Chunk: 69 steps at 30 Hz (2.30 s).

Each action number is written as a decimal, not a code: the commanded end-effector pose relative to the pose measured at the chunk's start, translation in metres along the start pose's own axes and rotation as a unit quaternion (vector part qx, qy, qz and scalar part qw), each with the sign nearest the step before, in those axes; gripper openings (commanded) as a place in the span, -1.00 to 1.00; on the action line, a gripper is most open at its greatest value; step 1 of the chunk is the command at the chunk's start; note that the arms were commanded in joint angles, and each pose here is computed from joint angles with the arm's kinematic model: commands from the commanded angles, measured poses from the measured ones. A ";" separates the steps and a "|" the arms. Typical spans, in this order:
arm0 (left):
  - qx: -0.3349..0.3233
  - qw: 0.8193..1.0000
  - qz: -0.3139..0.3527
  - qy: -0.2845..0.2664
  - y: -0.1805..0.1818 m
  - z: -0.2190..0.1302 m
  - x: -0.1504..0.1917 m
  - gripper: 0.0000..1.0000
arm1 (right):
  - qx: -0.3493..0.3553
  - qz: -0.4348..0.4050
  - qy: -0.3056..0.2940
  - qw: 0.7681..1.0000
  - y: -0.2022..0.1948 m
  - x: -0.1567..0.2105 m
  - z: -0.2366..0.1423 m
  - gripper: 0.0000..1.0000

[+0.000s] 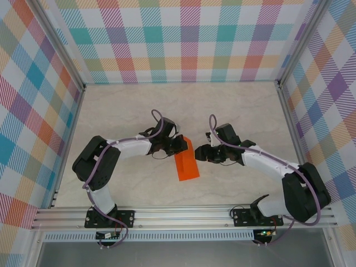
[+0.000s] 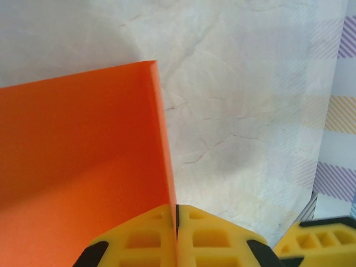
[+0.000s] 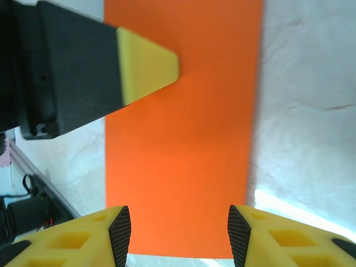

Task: Fold a paper plane with a square sheet of paper (pick it up from the middle)
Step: Fold the triangle a second time at the center of the table.

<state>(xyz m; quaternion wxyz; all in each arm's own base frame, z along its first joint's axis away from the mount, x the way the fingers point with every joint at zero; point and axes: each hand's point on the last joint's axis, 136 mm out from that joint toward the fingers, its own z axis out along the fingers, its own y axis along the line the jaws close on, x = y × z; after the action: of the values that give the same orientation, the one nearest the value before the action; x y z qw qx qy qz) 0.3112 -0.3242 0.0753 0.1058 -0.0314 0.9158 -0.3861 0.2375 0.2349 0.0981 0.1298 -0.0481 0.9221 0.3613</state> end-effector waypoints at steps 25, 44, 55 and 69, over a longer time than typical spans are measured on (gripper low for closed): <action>-0.066 0.996 0.035 0.056 -0.006 0.012 -0.011 -1.00 | 0.017 0.019 -0.033 0.999 -0.010 0.001 -0.018 0.04; -0.089 0.994 0.027 0.059 0.010 0.013 -0.008 -0.85 | 0.113 -0.209 -0.073 0.969 0.045 0.037 0.023 0.59; -0.089 0.994 0.025 0.060 0.010 0.013 -0.007 -0.86 | 0.200 -0.287 -0.087 0.933 0.050 0.041 0.052 0.50; -0.090 0.994 0.026 0.062 0.010 0.012 -0.007 -0.85 | 0.216 -0.285 -0.104 0.928 0.044 0.041 0.045 -0.29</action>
<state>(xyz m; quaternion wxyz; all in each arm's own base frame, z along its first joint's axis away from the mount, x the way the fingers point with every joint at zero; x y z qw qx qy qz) 0.3246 -0.3260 0.0657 0.0711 0.0101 0.9490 -0.3071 0.1983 0.2996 0.0747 0.3161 -0.2447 0.9106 0.1048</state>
